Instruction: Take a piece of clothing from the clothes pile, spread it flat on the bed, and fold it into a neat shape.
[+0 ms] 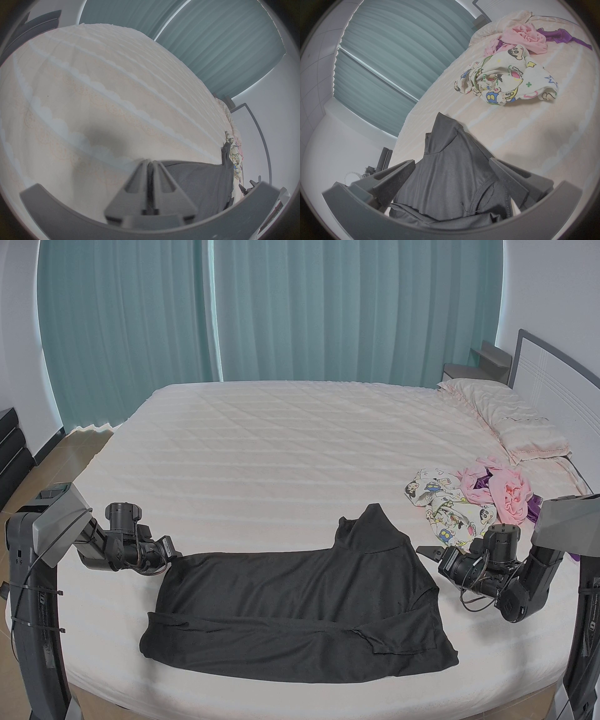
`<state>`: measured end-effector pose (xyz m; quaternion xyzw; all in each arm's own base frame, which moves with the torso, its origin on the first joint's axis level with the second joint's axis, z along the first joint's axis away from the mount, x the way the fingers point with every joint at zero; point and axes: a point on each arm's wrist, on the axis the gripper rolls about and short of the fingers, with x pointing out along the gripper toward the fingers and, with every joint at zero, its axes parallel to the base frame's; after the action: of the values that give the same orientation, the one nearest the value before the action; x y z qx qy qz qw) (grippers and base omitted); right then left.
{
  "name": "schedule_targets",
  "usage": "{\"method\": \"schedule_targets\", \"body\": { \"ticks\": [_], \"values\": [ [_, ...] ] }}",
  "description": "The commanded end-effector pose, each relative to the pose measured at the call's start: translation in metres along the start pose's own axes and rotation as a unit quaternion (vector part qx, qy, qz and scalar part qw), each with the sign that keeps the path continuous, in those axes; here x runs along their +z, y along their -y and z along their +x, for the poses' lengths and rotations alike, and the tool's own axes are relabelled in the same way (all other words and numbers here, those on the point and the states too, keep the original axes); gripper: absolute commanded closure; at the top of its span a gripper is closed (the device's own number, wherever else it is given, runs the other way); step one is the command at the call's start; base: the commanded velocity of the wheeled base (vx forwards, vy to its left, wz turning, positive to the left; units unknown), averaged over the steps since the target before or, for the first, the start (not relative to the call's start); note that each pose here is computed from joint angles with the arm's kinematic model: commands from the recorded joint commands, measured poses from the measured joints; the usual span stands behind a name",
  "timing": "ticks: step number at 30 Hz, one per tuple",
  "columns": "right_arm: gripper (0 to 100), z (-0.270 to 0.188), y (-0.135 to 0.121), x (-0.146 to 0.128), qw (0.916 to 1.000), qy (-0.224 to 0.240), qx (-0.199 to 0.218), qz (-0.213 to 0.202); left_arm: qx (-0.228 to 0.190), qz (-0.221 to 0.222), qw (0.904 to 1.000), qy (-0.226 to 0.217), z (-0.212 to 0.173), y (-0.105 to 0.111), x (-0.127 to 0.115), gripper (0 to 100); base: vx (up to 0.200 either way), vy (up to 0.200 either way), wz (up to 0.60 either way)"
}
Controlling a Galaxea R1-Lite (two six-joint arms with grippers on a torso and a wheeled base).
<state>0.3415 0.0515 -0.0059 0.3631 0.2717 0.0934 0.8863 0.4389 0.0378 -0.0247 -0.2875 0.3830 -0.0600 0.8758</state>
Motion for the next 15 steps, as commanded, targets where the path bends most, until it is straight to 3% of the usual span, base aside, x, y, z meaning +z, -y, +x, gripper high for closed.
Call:
{"method": "schedule_targets", "body": {
  "ticks": [1,5,11,15],
  "values": [
    [0,0.026,-0.016,0.021,0.9997,0.012,0.017,-0.010,-0.003,-0.007,0.9999,0.008,-0.003,-0.006,0.003,100,0.000,0.000,0.00],
    [0,0.045,-0.026,0.026,0.9995,0.000,0.018,-0.027,-0.010,-0.014,0.9996,0.024,-0.008,-0.002,0.008,100,0.000,0.000,0.00],
    [0,0.076,-0.025,0.025,0.9939,-0.021,0.001,-0.108,-0.027,-0.038,0.9970,0.061,-0.023,0.009,0.015,100,0.000,0.000,0.00],
    [0,0.094,-0.029,0.029,0.9910,-0.019,-0.023,-0.131,-0.037,-0.032,0.9954,0.083,-0.030,0.012,0.016,100,0.000,0.000,0.00]
  ]
}}
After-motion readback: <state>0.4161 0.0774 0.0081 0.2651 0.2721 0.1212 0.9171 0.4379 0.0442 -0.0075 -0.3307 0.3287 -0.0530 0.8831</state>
